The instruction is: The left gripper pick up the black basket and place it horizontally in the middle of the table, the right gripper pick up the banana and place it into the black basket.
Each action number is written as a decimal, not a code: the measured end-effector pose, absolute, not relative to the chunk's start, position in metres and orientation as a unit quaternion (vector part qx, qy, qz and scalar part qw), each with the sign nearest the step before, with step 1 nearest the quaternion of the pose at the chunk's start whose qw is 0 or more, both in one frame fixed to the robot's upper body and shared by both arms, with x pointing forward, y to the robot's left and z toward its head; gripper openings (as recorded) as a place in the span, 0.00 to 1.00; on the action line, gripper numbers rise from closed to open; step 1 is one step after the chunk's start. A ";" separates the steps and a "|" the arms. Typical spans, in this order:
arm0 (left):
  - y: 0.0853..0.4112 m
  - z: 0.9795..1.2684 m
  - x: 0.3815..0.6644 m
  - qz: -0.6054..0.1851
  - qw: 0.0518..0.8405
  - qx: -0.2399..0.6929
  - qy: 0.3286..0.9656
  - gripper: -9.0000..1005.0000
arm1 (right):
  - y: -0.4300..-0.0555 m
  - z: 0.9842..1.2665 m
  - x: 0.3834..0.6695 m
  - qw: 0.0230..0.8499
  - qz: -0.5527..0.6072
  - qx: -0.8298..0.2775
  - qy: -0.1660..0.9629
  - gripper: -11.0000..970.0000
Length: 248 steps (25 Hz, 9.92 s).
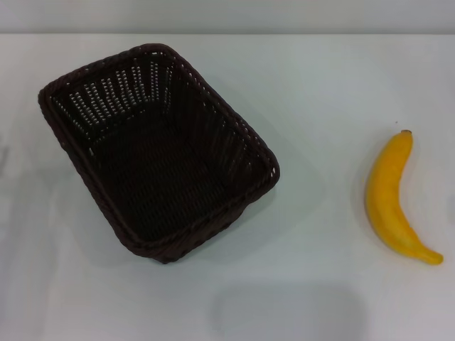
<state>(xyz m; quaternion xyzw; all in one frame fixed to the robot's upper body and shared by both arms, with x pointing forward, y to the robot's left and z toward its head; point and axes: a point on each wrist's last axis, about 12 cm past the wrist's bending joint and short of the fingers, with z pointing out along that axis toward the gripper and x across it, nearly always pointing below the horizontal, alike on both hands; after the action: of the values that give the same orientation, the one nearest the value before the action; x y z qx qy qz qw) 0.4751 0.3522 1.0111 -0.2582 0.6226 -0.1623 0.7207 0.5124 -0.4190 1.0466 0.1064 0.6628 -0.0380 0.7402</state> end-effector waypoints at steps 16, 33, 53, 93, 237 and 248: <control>0.411 1.155 0.621 -0.300 0.539 -0.027 0.787 0.88 | -0.410 1.052 0.526 0.747 -0.022 0.094 0.658 0.90; 0.351 1.234 0.675 -0.218 0.408 0.264 0.846 0.88 | -0.395 1.052 0.534 0.745 0.008 0.073 0.663 0.90; 0.299 1.212 0.680 -0.157 0.282 0.366 0.873 0.88 | -0.391 1.047 0.531 0.738 0.016 0.077 0.670 0.90; 0.262 1.156 0.677 -0.115 0.268 0.359 0.887 0.61 | -0.393 1.045 0.519 0.744 0.031 0.077 0.663 0.90; 0.364 1.031 0.543 -0.053 0.708 -0.210 0.672 0.70 | -0.192 1.197 0.557 0.134 0.112 -0.102 0.979 0.90; 0.368 1.036 0.546 -0.048 0.715 -0.205 0.667 0.70 | -0.197 1.170 0.563 0.109 0.109 -0.074 0.985 0.90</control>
<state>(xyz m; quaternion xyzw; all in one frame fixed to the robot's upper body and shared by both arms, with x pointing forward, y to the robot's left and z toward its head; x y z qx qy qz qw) 0.5463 0.3679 1.0360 -0.2052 0.6668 -0.0481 0.7148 0.5632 -0.1969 1.1703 -0.0736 0.9853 0.1088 0.1089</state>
